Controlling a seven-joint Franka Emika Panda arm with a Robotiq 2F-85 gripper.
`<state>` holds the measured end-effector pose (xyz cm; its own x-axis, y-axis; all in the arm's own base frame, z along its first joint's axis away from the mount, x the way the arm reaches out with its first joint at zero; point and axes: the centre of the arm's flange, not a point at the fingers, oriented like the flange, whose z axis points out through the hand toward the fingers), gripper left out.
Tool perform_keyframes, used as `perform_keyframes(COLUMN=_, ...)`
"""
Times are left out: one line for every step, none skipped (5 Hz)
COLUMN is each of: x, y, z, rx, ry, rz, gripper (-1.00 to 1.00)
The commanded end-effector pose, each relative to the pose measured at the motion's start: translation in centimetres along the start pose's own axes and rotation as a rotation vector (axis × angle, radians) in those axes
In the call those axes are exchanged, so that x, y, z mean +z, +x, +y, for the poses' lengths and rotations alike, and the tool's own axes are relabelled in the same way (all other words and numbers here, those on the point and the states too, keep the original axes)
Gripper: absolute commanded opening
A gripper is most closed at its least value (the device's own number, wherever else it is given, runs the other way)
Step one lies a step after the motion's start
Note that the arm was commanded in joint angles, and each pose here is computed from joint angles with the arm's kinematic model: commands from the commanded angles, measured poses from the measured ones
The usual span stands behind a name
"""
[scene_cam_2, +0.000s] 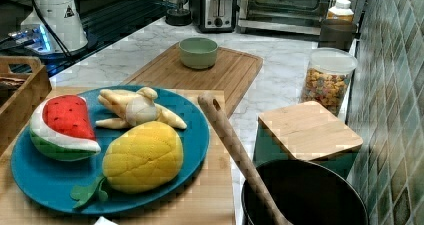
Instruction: Open the drawer.
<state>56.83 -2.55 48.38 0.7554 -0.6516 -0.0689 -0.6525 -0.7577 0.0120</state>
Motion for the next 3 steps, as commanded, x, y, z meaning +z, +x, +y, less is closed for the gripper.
perform_keyframes(x=1.1, y=-0.9, z=1.4, rx=-0.128, ry=-0.003, rz=-0.015, gripper=1.00)
perform_keyframes(x=2.0, y=-2.3, z=3.5, rx=-0.349, ry=-0.033, rz=0.028, gripper=1.00)
perform_keyframes(x=3.0, y=-3.4, z=6.2, rx=-0.523, ry=-0.028, rz=0.057, gripper=1.00)
